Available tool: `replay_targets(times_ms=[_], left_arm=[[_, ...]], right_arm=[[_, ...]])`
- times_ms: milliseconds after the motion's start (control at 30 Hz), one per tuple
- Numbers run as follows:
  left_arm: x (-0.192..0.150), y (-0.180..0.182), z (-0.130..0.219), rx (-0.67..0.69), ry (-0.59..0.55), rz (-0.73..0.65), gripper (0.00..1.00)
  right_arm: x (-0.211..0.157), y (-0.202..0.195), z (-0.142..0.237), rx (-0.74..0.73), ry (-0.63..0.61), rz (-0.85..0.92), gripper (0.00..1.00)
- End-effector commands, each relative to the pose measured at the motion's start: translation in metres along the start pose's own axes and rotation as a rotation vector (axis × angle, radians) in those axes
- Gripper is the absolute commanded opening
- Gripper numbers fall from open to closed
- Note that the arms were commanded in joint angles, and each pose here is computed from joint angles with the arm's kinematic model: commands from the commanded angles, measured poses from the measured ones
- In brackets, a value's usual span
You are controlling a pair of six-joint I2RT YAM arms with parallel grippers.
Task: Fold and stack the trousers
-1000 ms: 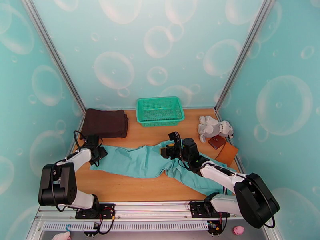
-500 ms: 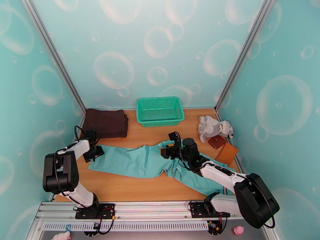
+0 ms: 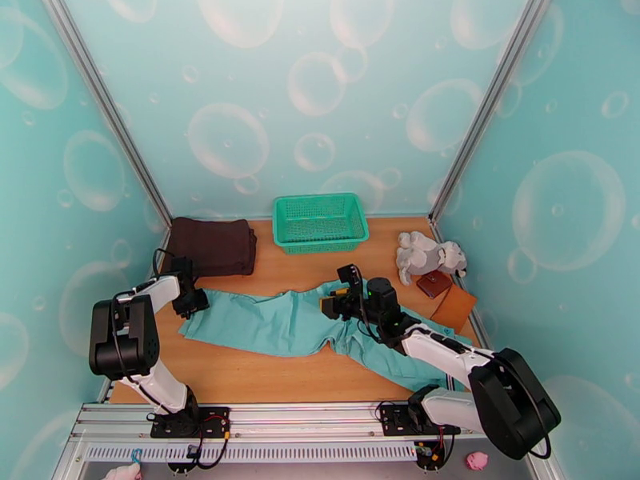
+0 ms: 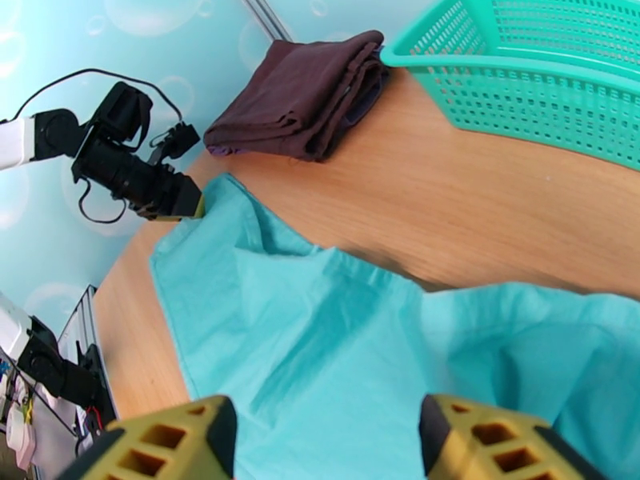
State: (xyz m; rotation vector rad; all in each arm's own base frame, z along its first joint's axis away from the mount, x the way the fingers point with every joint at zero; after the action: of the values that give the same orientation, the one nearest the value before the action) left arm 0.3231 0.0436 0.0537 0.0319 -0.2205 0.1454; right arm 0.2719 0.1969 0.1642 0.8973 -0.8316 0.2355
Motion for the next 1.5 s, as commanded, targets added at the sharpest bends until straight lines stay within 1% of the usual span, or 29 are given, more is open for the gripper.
replay_targets(times_ms=[0,33,100,133,300,333,433,567,667,700,767,900,1033,1133,1233,1267,1367,1467], left_arm=[[-0.019,-0.011,-0.016,-0.074,0.09,-0.008,0.12],[-0.018,-0.008,-0.013,-0.053,0.087,-0.008,0.05],[-0.016,-0.001,0.0,0.009,0.067,0.006,0.01],[-0.016,0.006,0.01,0.063,0.06,0.022,0.0],[-0.005,0.028,0.074,0.25,-0.061,0.067,0.0],[-0.002,0.036,0.091,0.303,-0.093,0.105,0.0],[0.008,0.06,0.138,0.456,-0.183,0.156,0.0],[0.017,0.087,0.18,0.557,-0.265,0.215,0.0],[0.02,0.107,0.199,0.629,-0.305,0.27,0.0],[0.02,0.114,0.204,0.658,-0.309,0.267,0.0],[0.019,0.13,0.219,0.737,-0.324,0.301,0.0],[0.018,0.151,0.235,0.832,-0.31,0.337,0.0],[0.014,0.167,0.248,0.935,-0.296,0.369,0.0],[0.016,0.164,0.245,0.907,-0.289,0.364,0.0],[0.012,0.149,0.236,0.837,-0.312,0.332,0.0],[0.012,0.139,0.232,0.778,-0.33,0.313,0.0],[0.009,0.106,0.222,0.584,-0.387,0.263,0.0],[0.004,0.078,0.223,0.475,-0.435,0.227,0.0]], right_arm=[[0.008,0.009,0.007,0.046,-0.051,0.032,0.65],[0.009,0.008,0.008,0.04,-0.059,0.036,0.65],[0.009,0.008,0.011,0.044,-0.07,0.042,0.65],[0.009,0.009,0.012,0.05,-0.075,0.043,0.65],[0.012,0.016,0.018,0.087,-0.105,0.063,0.65],[0.012,0.017,0.019,0.089,-0.11,0.067,0.65],[0.012,0.017,0.02,0.09,-0.112,0.076,0.65],[0.013,0.019,0.019,0.103,-0.106,0.074,0.65],[0.013,0.02,0.015,0.119,-0.085,0.055,0.66],[0.012,0.021,0.013,0.127,-0.069,0.052,0.66],[0.012,0.02,0.007,0.126,-0.034,0.03,0.66],[0.003,0.021,-0.008,0.11,0.081,-0.041,0.64],[-0.018,0.026,-0.018,0.056,0.133,-0.079,0.64],[-0.044,0.037,-0.023,0.046,0.217,-0.093,0.64],[-0.074,0.042,-0.023,-0.033,0.301,-0.125,0.64],[-0.083,0.041,-0.022,-0.058,0.318,-0.151,0.64],[-0.1,0.029,-0.014,-0.143,0.321,-0.236,0.64],[-0.107,0.017,-0.009,-0.177,0.32,-0.269,0.64]])
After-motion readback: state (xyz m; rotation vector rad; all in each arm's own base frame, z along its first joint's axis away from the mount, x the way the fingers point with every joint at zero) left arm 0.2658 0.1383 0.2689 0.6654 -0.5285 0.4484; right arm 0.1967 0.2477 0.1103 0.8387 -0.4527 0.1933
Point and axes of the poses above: each hand's point on the last joint's axis, 136 mm out from that joint toward the fingers, its own z axis back along the fingers, its own y axis along the line the jaws close on, x = y × z, the point moved 4 cm from there along z, back along the fingers, and after that the axes turned 12 degrees about -z, right-handed, at the moved point
